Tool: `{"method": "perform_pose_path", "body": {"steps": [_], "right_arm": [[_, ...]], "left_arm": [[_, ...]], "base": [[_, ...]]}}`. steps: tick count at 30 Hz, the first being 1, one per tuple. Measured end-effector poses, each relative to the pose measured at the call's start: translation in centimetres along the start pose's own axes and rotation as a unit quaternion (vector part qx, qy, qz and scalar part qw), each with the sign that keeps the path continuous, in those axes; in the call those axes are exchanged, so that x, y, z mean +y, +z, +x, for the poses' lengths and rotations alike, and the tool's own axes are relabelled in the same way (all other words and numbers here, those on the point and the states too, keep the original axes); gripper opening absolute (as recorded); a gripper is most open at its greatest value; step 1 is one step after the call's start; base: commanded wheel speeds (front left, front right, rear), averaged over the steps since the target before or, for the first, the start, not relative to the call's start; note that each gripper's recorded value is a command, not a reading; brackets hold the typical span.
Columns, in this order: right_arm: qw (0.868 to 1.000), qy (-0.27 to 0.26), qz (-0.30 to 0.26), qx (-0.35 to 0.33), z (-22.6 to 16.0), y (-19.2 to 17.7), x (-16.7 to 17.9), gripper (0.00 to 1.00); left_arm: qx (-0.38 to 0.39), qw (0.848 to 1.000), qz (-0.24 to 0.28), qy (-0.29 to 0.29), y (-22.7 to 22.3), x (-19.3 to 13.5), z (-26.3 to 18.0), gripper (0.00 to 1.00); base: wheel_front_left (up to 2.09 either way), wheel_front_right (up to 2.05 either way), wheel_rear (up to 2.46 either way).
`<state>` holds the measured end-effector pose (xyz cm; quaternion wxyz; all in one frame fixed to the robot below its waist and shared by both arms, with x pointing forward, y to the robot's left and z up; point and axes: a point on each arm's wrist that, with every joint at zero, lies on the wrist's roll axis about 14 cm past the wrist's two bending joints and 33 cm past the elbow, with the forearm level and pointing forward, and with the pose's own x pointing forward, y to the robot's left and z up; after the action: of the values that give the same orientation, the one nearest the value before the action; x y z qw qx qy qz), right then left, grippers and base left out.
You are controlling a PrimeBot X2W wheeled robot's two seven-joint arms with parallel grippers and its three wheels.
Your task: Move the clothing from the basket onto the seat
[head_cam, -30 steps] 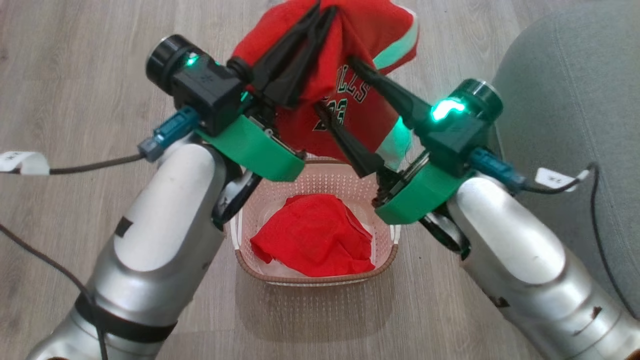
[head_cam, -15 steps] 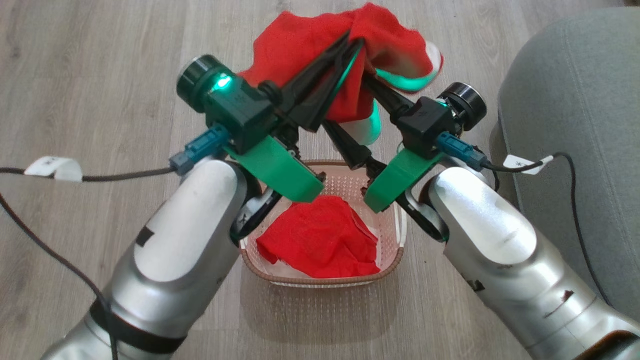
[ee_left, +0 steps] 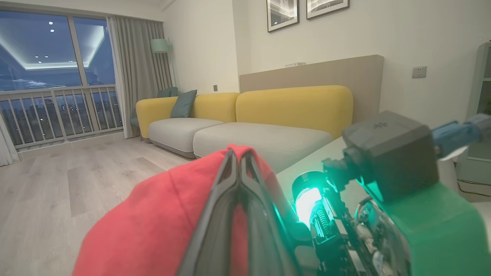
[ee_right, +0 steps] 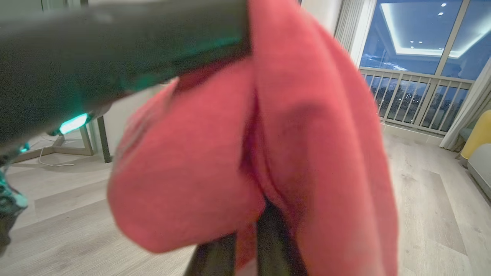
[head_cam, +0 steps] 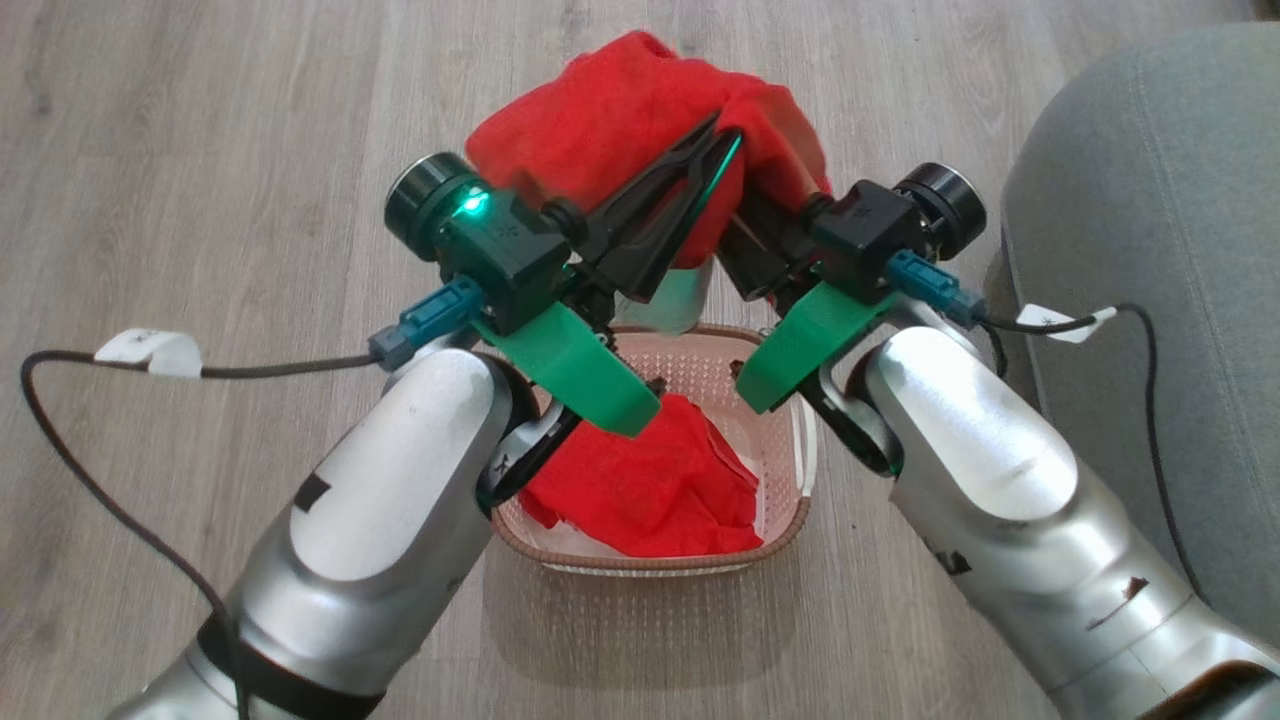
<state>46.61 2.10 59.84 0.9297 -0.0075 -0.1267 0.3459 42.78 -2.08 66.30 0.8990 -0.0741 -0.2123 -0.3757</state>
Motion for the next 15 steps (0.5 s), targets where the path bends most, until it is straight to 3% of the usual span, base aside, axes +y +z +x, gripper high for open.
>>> {"method": "perform_pose_path", "body": {"steps": [6,7,8,15], "right_arm": [[1.000,-0.012,0.003,0.002,-0.2,-0.3,-0.8,0.00],[1.000,-0.014,0.004,0.003,-0.3,-0.4,-0.9,0.00],[1.000,-0.016,0.003,0.004,-0.3,-0.5,-1.0,0.00],[0.999,-0.034,0.000,0.004,-0.9,-0.7,-2.2,0.00]], "left_arm": [[0.007,1.000,-0.004,0.003,-0.7,0.2,0.0,0.00],[0.008,1.000,-0.005,0.003,-0.8,0.3,0.0,0.36],[0.009,1.000,-0.006,0.003,-0.9,0.3,0.1,1.00],[0.029,1.000,-0.009,-0.003,-2.5,0.1,-0.1,1.00]], "base": [[0.00,0.00,0.00],[0.00,0.00,0.00],[0.00,0.00,0.00],[0.00,0.00,0.00]]}}
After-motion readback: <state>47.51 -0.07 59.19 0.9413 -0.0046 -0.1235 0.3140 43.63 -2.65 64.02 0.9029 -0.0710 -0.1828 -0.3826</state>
